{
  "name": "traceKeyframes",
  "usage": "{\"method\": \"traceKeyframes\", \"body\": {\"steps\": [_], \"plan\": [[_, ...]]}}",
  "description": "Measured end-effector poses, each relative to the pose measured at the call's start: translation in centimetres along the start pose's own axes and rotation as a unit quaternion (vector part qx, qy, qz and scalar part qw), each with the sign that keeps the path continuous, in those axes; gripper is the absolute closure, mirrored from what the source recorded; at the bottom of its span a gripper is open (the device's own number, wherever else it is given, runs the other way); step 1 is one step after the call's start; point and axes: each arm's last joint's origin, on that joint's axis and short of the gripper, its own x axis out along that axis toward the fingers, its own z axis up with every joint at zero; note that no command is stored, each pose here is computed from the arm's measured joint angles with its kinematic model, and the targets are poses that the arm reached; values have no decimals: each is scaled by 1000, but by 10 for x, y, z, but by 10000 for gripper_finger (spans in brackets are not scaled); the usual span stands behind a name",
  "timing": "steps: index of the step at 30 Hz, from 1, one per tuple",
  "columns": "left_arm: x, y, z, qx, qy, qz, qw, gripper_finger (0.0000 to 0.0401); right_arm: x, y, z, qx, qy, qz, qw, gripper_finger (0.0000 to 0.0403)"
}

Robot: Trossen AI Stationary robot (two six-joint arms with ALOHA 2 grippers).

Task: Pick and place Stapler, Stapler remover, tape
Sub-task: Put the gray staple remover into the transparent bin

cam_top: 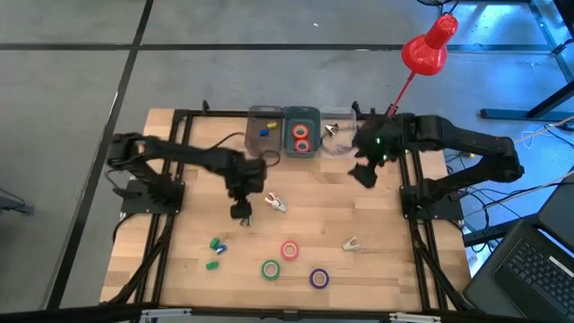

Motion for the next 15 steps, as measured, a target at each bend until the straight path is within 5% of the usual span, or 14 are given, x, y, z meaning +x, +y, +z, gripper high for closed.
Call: {"method": "traceKeyframes", "body": {"steps": [6,15], "plan": [[-12,-33,-52,-61,-106,43,992,159,2,41,-12,-97,-37,8,995,80],[-34,-39,-86,-43,-210,111,970,159,42,48,-51,-148,64,5,987,80]]}}
